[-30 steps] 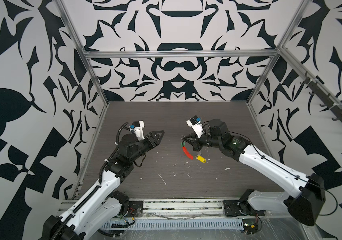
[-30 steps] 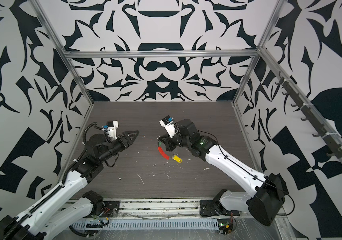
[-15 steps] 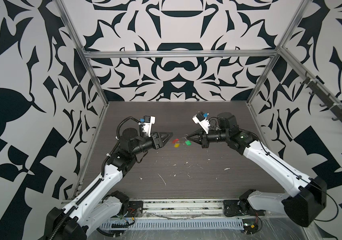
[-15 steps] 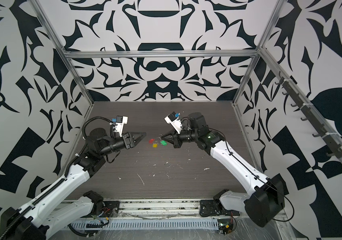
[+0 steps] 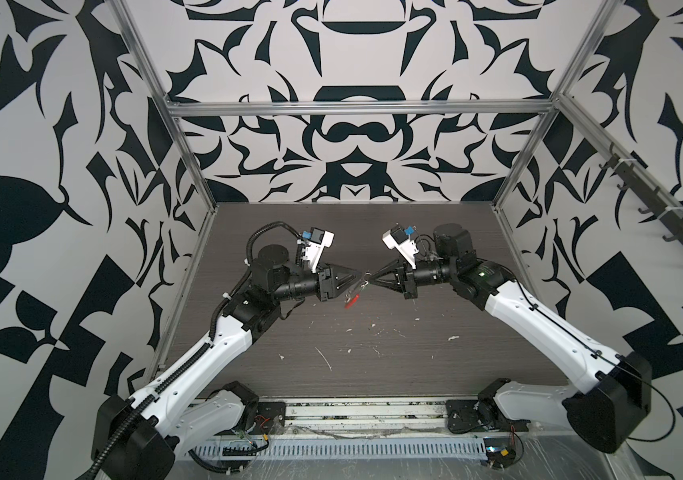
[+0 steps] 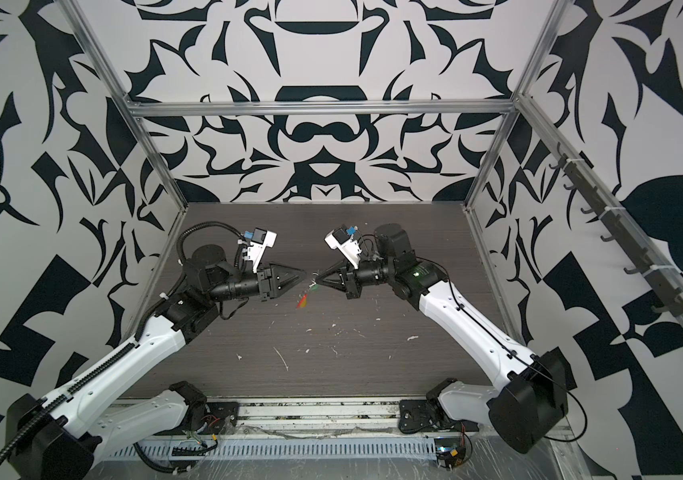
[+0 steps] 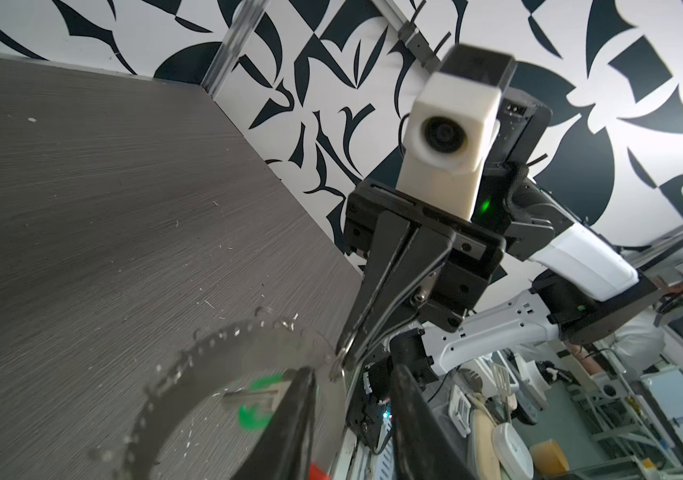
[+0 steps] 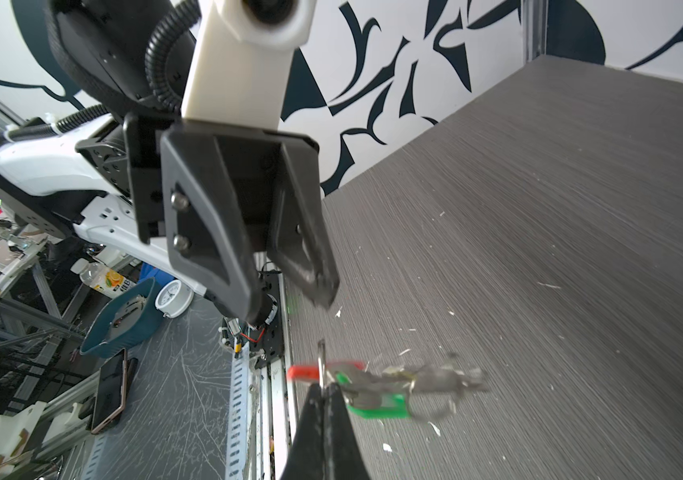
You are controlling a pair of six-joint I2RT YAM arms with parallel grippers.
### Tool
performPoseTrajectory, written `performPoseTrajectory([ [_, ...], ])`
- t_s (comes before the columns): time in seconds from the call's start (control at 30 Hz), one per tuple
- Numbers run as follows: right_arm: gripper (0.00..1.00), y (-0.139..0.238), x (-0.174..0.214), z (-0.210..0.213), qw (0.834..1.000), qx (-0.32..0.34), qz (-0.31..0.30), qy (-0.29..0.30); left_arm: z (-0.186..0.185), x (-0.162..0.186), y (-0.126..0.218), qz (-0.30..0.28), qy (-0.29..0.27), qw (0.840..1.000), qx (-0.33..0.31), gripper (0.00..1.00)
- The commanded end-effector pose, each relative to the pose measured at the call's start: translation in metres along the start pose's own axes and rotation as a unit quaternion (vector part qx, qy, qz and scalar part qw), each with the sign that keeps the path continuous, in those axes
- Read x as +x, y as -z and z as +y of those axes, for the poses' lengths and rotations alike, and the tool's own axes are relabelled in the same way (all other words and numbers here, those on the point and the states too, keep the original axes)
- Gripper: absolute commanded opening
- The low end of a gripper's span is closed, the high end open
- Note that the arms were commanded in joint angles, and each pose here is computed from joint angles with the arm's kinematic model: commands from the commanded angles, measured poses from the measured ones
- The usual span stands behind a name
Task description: Remove the keys from the keyring
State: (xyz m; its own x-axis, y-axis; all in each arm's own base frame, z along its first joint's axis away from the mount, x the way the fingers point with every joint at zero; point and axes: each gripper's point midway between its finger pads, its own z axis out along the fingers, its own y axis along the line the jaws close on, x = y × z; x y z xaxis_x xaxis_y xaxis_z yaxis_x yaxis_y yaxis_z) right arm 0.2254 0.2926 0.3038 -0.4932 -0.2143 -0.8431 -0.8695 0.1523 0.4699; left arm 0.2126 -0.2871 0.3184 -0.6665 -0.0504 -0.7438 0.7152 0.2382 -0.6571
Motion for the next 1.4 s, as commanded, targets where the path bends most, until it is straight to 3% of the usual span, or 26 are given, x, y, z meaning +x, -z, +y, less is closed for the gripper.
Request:
performPoseTrajectory([
  [0.0, 0.00, 0.002, -0.017, 0.014, 0.999, -0.027, -0.023, 0.027, -0.003, 0.004, -0.002, 0.024, -0.034, 0.999, -0.013, 0.31],
  [0.33, 0.00, 0.002, -0.019, 0.018, 0.999, -0.042, -0.025, 0.025, -0.007, 0.000, -0.004, 0.027, -0.047, 0.998, -0.011, 0.22],
  [0.47, 0.00, 0.003, -0.018, 0.021, 0.998, -0.045, -0.023, 0.027, -0.007, -0.003, -0.002, 0.022, -0.050, 0.998, -0.017, 0.31],
  [0.6, 0.00, 0.005, -0.014, 0.026, 0.998, -0.054, -0.020, 0.030, -0.014, -0.007, 0.004, 0.005, -0.071, 0.997, -0.012, 0.32],
  [0.83, 0.00, 0.005, -0.016, 0.031, 0.997, -0.068, -0.021, 0.036, -0.029, -0.006, -0.002, 0.025, -0.067, 0.997, 0.039, 0.24],
  [1.37, 0.00, 0.001, -0.016, 0.026, 0.997, -0.071, -0.020, 0.027, -0.028, -0.010, -0.004, 0.014, -0.071, 0.997, 0.039, 0.05],
])
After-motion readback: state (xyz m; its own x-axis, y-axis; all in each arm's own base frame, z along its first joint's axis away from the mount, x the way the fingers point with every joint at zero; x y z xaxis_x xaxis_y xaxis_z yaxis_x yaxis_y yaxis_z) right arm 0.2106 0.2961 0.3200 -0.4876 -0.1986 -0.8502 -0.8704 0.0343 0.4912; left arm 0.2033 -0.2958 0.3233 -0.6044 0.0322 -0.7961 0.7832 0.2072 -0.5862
